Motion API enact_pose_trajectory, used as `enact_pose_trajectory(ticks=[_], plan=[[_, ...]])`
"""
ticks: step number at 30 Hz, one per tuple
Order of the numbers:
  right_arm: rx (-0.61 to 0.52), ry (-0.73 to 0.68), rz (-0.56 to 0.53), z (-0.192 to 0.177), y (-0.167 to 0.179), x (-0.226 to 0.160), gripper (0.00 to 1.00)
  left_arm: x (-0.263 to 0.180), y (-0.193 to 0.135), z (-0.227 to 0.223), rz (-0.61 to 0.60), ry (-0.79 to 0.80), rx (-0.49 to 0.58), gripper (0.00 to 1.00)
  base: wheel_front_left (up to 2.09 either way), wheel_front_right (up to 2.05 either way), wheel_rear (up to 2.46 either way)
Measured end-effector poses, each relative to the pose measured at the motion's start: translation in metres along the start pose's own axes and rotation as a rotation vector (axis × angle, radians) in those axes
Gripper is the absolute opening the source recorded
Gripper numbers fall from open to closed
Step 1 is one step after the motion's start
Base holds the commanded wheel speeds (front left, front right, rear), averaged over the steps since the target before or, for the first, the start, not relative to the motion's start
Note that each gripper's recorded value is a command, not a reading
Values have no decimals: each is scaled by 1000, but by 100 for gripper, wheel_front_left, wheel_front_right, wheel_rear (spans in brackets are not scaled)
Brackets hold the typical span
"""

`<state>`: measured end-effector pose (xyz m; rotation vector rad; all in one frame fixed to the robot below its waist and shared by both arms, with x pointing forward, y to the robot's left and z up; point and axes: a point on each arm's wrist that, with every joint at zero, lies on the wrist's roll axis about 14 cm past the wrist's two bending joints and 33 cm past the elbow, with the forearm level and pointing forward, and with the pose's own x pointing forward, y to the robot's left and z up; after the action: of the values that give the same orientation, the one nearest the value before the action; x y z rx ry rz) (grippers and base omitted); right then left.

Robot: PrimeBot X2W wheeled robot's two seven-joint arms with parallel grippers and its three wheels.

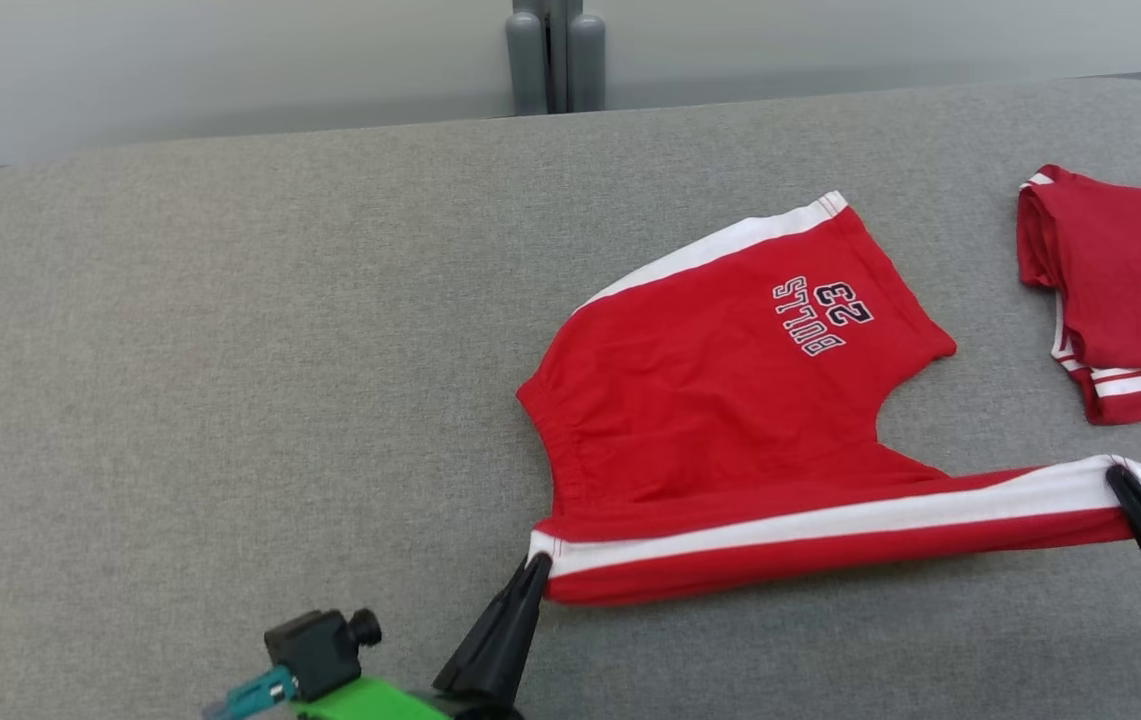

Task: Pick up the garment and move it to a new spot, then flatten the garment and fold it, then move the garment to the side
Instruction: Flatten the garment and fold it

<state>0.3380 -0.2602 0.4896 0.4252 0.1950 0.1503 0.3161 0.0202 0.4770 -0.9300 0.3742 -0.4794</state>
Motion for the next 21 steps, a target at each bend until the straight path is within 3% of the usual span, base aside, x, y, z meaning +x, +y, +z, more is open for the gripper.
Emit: enact_pose_trajectory(ticks=[8,16,21], plan=[[-31,120,54,15,0,75,0,58,-4,28,-3,-14,-110,0,0,0,0],[-109,170,101,35,4,144,0,98,5,49,-11,-1,-114,0,0,0,0],[-147,241,130,27,11,182,0,112,32,54,60,7,-103,0,0,0,0]])
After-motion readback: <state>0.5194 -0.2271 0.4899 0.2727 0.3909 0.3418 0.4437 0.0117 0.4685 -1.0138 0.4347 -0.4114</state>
